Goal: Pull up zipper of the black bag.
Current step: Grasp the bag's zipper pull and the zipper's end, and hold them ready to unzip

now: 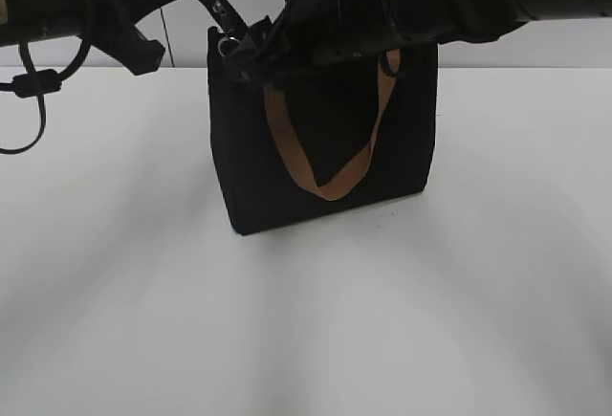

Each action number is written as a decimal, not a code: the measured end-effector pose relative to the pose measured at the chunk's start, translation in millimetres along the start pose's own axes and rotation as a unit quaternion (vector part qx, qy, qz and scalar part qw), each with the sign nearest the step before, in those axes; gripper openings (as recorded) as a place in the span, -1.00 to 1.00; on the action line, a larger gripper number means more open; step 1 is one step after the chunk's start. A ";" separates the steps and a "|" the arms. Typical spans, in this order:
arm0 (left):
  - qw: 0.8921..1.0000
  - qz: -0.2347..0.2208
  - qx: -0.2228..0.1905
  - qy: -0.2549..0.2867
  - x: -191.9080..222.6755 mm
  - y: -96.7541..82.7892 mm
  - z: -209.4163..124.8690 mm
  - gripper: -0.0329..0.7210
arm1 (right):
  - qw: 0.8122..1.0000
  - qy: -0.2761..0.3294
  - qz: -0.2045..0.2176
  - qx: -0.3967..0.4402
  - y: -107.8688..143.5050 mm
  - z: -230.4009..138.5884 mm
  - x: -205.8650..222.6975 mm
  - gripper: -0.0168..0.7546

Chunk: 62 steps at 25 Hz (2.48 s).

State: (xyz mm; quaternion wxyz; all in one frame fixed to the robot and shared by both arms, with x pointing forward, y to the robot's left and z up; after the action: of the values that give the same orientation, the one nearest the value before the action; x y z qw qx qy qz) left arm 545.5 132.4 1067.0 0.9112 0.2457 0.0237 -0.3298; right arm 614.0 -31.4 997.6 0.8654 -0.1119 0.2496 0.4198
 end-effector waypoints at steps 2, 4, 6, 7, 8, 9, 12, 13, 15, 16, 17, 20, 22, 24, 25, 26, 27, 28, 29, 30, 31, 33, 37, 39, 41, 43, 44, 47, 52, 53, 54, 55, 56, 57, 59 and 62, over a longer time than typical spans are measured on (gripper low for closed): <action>1.000 0.000 -0.001 -0.002 0.0 -0.1 0.5 -0.87 | 1.000 -0.001 0.000 0.003 0.0 0.0 0.2 -0.03; 1.000 -0.001 -0.003 -0.008 0.0 -0.3 2.2 -0.87 | 1.000 -0.002 0.001 0.008 0.1 0.4 0.2 -0.07; 1.000 -0.002 -0.003 -0.013 0.0 -0.4 3.4 -0.87 | 1.000 -0.003 0.001 0.010 0.1 0.7 0.2 -0.19; 1.000 -0.002 -0.003 -0.015 -0.1 -0.6 3.9 -0.87 | 1.000 -0.003 0.001 0.010 0.1 0.7 0.2 -0.27; 1.000 -0.002 -0.004 -0.015 -0.1 -0.5 3.9 -0.87 | 1.000 -0.003 0.001 0.010 0.1 0.7 0.2 -0.36; 1.000 -0.002 -0.004 -0.015 -0.1 -0.5 3.9 -0.87 | 1.000 -0.003 0.001 0.010 0.1 0.7 0.2 -0.42; 1.000 -0.002 -0.004 -0.015 -0.1 -0.5 3.9 -0.87 | 1.000 -0.004 0.001 0.014 0.1 0.8 0.2 -0.64; 1.000 -0.002 -0.004 -0.015 -0.1 -0.5 3.9 -0.87 | 1.000 -0.004 0.001 0.016 0.2 0.9 0.2 -0.73; 1.000 -0.002 -0.004 -0.015 -0.1 -0.5 3.9 -0.87 | 1.000 -0.004 0.002 0.019 0.4 0.8 0.2 -0.92; 1.000 -0.002 -0.004 -0.015 -0.1 -0.5 3.8 -0.87 | 1.000 -0.004 0.003 0.020 0.7 0.8 0.2 -0.97; 1.000 -0.002 -0.004 -0.015 -0.1 -0.5 3.8 -0.87 | 1.000 -0.003 0.004 0.020 1.0 0.7 0.2 -1.00; 1.000 -0.001 -0.005 -0.012 0.0 -0.2 3.0 -0.87 | 1.000 -0.007 0.005 0.022 1.8 3.6 -2.6 -1.00; 1.000 0.002 -0.008 -0.004 0.0 0.6 0.9 -0.87 | 1.000 -0.012 0.005 0.023 2.5 7.3 -6.2 -1.00; 1.000 0.005 -0.010 0.008 0.0 1.4 -2.2 -0.87 | 0.999 -0.015 0.004 0.028 2.4 9.5 -8.7 -1.00; 1.000 0.007 -0.011 0.015 -0.1 1.8 -4.0 -0.87 | 0.999 -0.015 0.003 0.031 2.0 10.0 -9.6 -1.00; 1.000 0.008 -0.011 0.021 -0.2 2.2 -5.7 -0.87 | 0.999 -0.014 0.003 0.034 1.7 9.6 -9.6 -1.00; 0.999 0.010 -0.012 0.029 -0.3 2.6 -7.7 -0.87 | 0.999 -0.012 0.004 0.036 2.0 9.1 -9.6 -1.00; 0.999 0.012 -0.012 0.036 -0.4 3.0 -9.5 -0.87 | 0.999 -0.008 0.006 0.035 2.4 8.2 -9.6 -1.00; 0.999 0.014 -0.012 0.043 -0.5 3.4 -11.4 -0.87 | 0.999 -0.004 0.008 0.034 3.0 7.2 -9.6 -1.00; 0.999 0.015 -0.012 0.049 -0.7 3.7 -12.8 -0.87 | 0.999 -0.001 0.010 0.035 3.8 6.4 -9.9 -1.00; 0.998 0.016 -0.012 0.054 -0.8 4.0 -14.1 -0.87 | 0.999 0.003 0.013 0.038 4.3 5.4 -10.0 -1.00; 0.998 0.017 -0.012 0.060 -1.1 4.4 -15.8 -0.87 | 0.999 0.010 0.015 0.040 4.3 3.6 -10.6 -1.00; 0.997 0.023 -0.014 0.069 -1.9 7.3 -19.0 -0.87 | 0.999 0.019 0.016 0.036 4.2 3.4 -14.6 -1.00; 0.997 0.025 -0.014 0.072 -2.3 8.8 -20.2 -0.87 | 0.999 0.017 0.014 0.040 1.3 4.9 -18.2 -1.00; 0.997 0.026 -0.015 0.074 -2.5 9.5 -20.9 -0.87 | 0.998 0.015 0.004 0.053 -7.1 4.7 -21.7 -1.00; 0.997 0.027 -0.015 0.077 -2.6 9.7 -21.8 -0.87 | 0.998 0.015 -0.005 0.065 -16.2 3.5 -24.6 -1.00; 0.996 0.027 -0.015 0.078 -2.7 9.7 -22.1 -0.87 | 0.997 0.015 -0.009 0.070 -20.4 2.7 -25.9 -1.00; 0.996 0.028 -0.015 0.084 -3.0 10.0 -23.7 -0.87 | 0.997 0.014 -0.017 0.077 -28.2 1.4 -28.3 -1.00; 0.995 0.030 -0.015 0.091 -3.3 10.4 -25.6 -0.87 | 0.996 0.013 -0.029 0.088 -39.2 -0.6 -31.8 -1.00; 0.995 0.031 -0.015 0.094 -3.4 10.5 -26.1 -0.87 | 0.995 0.012 -0.031 0.091 -41.1 -1.0 -32.5 -1.00; 0.995 0.031 -0.015 0.097 -3.6 10.7 -27.0 -0.87 | 0.995 0.012 -0.034 0.094 -43.9 -1.6 -33.5 -1.00; 0.994 0.032 -0.015 0.099 -3.8 11.1 -27.7 -0.87 | 0.994 0.012 -0.037 0.099 -47.1 -2.2 -34.7 -1.00; 0.994 0.033 -0.015 0.101 -4.0 11.5 -28.3 -0.87 | 0.994 0.012 -0.040 0.104 -50.4 -3.0 -35.9 -1.00; 0.994 0.035 -0.016 0.103 -4.3 12.8 -29.2 -0.87 | 0.993 0.012 -0.042 0.108 -52.7 -3.6 -36.9 -1.00; 0.993 0.041 -0.018 0.105 -5.3 16.8 -31.2 -0.87 | 0.992 0.013 -0.048 0.113 -58.9 -5.6 -39.4 -1.00; 0.993 0.051 -0.021 0.109 -7.2 23.9 -34.8 -0.87 | 0.991 0.018 -0.054 0.120 -65.3 -8.7 -42.2 -1.00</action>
State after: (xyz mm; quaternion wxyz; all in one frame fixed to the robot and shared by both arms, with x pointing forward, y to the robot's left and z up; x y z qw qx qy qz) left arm 558.7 168.6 1048.2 0.9238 0.2614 0.1172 -0.2538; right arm 640.2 -103.9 1011.3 0.8894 -0.0283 0.3074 0.3372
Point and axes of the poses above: a point on each arm's last joint axis where the gripper is mounted, x pointing out along that axis toward the gripper, y along the wrist's bending axis when the last joint is at zero, z = x × y, the point moved 4 cm from there along x, pointing out along that axis toward the gripper
